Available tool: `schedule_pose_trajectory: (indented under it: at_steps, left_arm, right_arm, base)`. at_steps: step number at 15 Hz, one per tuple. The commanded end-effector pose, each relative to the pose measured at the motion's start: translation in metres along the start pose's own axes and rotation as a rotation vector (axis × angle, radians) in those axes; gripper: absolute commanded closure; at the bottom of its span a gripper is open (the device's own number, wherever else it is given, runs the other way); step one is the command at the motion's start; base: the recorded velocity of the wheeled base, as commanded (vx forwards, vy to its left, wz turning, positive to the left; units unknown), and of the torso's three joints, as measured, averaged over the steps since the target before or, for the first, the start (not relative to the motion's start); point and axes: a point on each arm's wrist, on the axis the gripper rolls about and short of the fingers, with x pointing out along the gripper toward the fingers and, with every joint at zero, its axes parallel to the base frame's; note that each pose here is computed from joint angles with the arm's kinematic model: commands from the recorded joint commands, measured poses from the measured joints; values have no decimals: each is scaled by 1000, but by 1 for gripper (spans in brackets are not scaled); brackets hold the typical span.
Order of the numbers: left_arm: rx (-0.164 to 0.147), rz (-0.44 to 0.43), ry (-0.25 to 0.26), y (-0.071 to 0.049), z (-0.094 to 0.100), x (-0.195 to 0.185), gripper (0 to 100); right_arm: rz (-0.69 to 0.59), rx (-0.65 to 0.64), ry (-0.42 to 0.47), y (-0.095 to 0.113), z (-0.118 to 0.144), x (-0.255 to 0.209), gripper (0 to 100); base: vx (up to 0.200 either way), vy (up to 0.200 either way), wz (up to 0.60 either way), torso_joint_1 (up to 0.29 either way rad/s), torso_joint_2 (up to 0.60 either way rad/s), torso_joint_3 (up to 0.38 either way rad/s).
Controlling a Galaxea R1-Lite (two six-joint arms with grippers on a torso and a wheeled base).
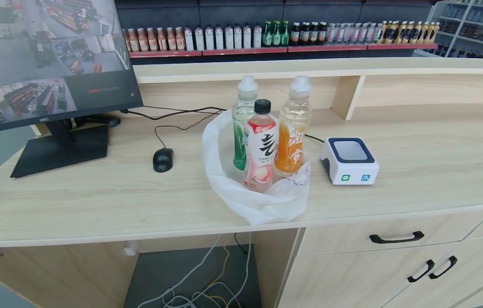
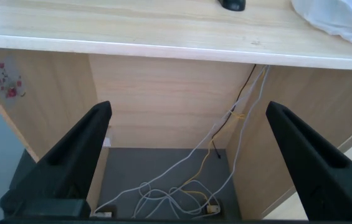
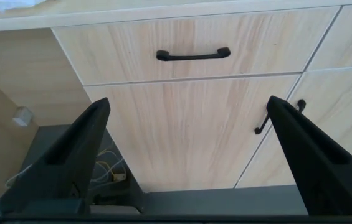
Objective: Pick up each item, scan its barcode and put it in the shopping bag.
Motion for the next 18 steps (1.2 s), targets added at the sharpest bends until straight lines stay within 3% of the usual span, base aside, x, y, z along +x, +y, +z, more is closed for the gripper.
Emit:
schedule_pose_trajectory:
  at_steps: [1,13,18]
  left_arm:
    - [-1,1,0,0,0,0,0]
    - [-5,1,1,0,0,0,0]
    - [-5,1,1,0,0,0,0]
  right_arm:
    - [1,0,4,0,0,0,0]
    - [1,0,4,0,0,0,0]
    - [1,0,4,0,0,0,0]
  base:
    - [0,-200,0,2,-2,-2]
    - [0,-200,0,3,0,1]
    - [0,0,0,0,0,0]
